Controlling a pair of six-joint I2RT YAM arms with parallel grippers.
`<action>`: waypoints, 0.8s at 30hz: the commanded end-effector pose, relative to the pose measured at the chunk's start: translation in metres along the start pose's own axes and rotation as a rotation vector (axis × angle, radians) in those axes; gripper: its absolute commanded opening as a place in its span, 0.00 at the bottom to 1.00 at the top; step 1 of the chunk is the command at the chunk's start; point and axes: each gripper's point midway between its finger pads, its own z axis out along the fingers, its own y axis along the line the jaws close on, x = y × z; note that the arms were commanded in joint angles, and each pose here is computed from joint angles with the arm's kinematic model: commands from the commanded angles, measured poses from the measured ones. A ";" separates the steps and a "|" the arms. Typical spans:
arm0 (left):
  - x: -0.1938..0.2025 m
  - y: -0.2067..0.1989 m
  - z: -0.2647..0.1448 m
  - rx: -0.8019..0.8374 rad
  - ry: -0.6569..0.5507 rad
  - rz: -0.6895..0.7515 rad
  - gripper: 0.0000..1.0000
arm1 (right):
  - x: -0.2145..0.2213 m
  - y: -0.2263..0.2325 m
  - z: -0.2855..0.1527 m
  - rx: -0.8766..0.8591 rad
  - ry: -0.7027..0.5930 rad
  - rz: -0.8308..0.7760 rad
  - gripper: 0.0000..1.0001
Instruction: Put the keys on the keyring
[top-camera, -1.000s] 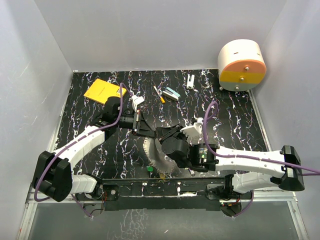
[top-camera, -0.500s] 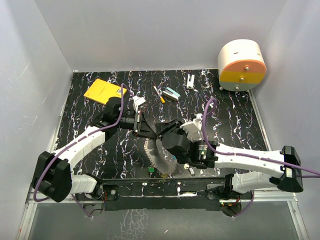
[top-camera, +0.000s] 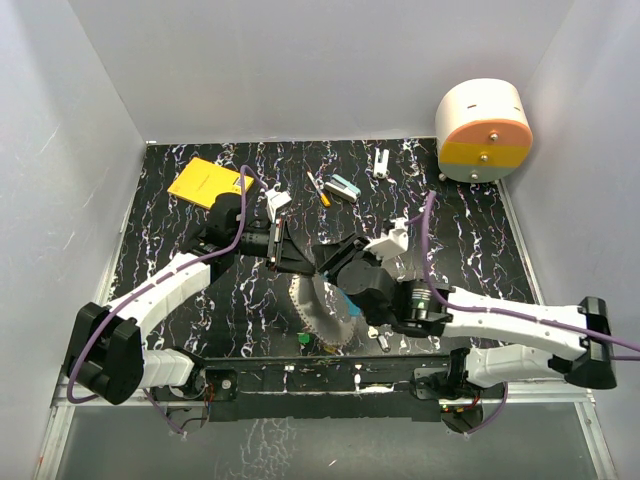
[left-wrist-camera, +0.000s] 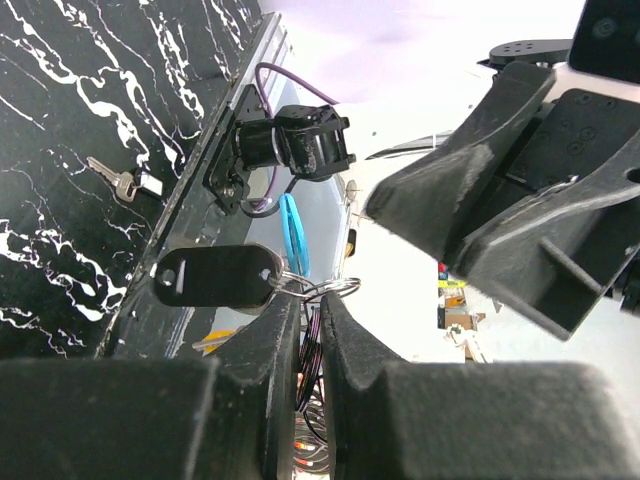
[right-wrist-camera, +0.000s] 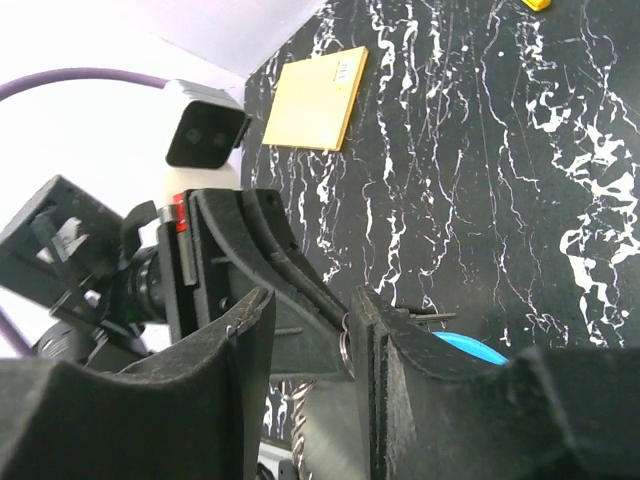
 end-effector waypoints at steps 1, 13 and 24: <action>0.003 -0.026 -0.004 0.083 0.013 0.054 0.00 | -0.043 0.028 -0.028 -0.101 -0.006 -0.022 0.39; -0.003 -0.017 -0.004 0.010 0.019 0.163 0.00 | -0.032 0.040 -0.029 -0.079 0.093 -0.343 0.43; -0.021 0.007 -0.023 -0.232 0.110 0.617 0.00 | -0.030 0.017 -0.037 -0.078 0.304 -0.446 0.37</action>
